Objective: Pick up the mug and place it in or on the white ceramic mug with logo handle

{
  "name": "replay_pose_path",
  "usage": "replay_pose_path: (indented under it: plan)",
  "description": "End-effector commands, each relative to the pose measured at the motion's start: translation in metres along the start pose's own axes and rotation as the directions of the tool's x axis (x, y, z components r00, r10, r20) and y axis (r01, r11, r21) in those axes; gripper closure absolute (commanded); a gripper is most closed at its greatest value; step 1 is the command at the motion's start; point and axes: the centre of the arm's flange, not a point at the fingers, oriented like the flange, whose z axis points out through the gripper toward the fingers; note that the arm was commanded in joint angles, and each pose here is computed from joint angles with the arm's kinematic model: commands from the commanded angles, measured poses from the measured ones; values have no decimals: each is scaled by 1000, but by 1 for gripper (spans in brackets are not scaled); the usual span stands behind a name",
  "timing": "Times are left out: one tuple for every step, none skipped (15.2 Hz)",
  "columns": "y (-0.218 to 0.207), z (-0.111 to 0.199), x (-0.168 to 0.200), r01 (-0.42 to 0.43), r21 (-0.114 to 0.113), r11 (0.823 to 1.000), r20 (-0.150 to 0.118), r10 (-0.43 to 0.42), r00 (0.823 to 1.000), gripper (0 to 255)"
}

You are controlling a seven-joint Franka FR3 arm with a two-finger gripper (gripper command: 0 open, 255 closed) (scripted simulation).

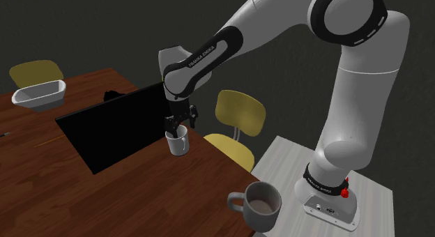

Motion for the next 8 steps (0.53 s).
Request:
replay_pose_path:
  plan:
    - [0, 0, 0, 0, 0, 1000, 0, 0, 1000, 0]
    - [0, 0, 0, 0, 0, 1000, 0, 0, 1000, 0]
    - [0, 0, 0, 0, 0, 1000, 0, 0, 1000, 0]
    - [0, 0, 0, 0, 0, 1000, 0, 0, 1000, 0]
    - [0, 0, 0, 0, 0, 1000, 0, 0, 1000, 255]
    - [0, 0, 0, 0, 0, 1000, 0, 0, 1000, 255]
    - [0, 0, 0, 0, 0, 1000, 0, 0, 1000, 255]
    - [0, 0, 0, 0, 0, 1000, 0, 0, 1000, 255]
